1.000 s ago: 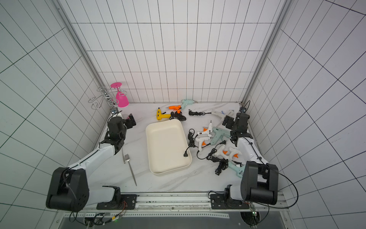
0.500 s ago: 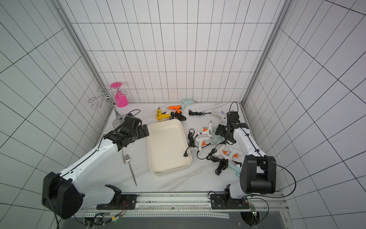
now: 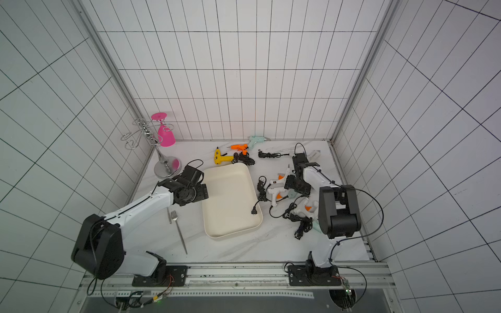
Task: Put the hot melt glue gun into the storage box
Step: Pick up the hot melt adhesive gun from the center of the board.
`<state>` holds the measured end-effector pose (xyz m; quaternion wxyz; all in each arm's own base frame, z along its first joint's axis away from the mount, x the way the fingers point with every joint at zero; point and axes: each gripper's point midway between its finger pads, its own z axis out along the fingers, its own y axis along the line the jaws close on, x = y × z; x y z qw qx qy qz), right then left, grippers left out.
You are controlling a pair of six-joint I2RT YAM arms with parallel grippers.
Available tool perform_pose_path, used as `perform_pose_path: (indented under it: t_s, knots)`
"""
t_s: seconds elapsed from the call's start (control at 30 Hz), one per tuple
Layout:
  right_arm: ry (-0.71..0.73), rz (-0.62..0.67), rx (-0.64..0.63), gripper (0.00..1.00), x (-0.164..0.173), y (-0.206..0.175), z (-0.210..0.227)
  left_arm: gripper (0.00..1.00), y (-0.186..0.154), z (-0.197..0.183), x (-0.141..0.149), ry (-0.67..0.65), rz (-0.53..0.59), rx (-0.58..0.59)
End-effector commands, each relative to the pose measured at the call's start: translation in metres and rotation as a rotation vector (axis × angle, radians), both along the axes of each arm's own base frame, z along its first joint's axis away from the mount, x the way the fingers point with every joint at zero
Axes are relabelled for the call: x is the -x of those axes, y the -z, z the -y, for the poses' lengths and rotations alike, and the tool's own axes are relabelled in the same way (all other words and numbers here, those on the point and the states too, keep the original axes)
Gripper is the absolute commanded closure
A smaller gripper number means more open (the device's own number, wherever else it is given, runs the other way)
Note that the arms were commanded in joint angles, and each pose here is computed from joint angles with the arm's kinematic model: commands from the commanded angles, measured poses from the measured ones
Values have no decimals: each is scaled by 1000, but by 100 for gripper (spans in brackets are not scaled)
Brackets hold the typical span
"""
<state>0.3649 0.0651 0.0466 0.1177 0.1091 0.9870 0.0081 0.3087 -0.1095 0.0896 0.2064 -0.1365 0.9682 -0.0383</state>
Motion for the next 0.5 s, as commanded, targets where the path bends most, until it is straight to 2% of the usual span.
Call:
perform_pose_path:
  t_s: [0.0, 0.03, 0.2, 0.27, 0.33, 0.47]
  knots:
    - [11, -3, 63, 25, -10, 3, 8, 23, 1, 6, -9, 44, -6, -19]
    - [8, -11, 69, 28, -10, 7, 9, 26, 3, 6, -11, 51, -15, -30]
    - [0, -31, 74, 33, -11, 21, 8, 46, 5, 4, -21, 103, -20, -76]
    - [-4, -47, 75, 38, -12, 28, 8, 53, 4, -1, -27, 117, -20, -105]
    - [-3, -61, 75, 40, -12, 34, 8, 55, 1, -6, -32, 125, -19, -130]
    - [3, -48, 69, 54, -14, 34, 7, 63, -6, -13, -44, 148, 9, -160]
